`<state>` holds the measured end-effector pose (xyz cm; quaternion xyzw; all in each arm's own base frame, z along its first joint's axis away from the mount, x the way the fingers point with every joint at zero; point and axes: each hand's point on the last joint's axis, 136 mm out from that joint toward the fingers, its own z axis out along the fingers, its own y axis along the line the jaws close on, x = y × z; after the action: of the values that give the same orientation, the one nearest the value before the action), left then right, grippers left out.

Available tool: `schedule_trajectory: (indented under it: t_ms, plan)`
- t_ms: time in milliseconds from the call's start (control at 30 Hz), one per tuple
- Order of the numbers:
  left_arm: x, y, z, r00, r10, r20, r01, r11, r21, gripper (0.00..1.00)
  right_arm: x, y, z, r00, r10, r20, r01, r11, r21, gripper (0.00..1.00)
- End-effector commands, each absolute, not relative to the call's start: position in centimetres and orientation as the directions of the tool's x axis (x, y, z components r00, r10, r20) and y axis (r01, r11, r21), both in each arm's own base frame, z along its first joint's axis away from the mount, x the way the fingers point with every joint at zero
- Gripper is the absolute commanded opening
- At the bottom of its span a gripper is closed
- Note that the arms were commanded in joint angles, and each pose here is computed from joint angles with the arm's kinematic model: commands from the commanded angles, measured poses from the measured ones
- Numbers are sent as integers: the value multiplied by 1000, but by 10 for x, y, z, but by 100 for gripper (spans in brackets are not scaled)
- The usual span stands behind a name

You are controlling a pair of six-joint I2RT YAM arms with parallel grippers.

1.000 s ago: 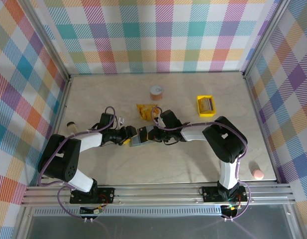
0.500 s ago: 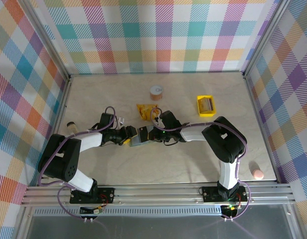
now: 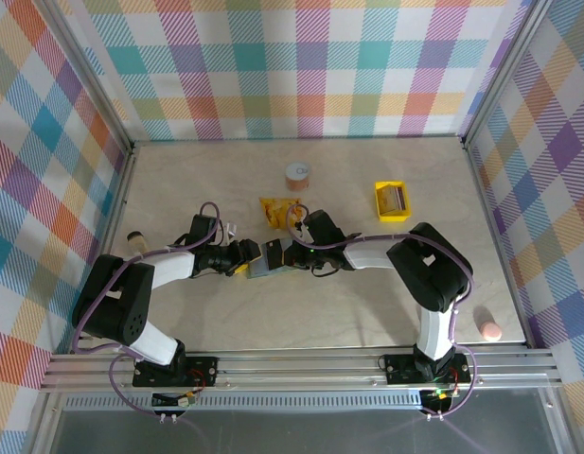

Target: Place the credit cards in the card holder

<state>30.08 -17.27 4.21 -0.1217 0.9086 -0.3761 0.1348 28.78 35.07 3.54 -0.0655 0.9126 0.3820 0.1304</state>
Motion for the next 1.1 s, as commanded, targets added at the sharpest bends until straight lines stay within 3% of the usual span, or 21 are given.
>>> schedule_trajectory:
  t_ms: [0,1067]
  plan:
    - [301,-170,42,-938,-315,-146,-123,695,-708,62,281,341,27,-961,-33,-275,-210,735,645,0]
    - [300,-173,40,-939,-311,-143,-120,690,-713,61,265,381,14,-983,-48,-178,-161,700,696,0]
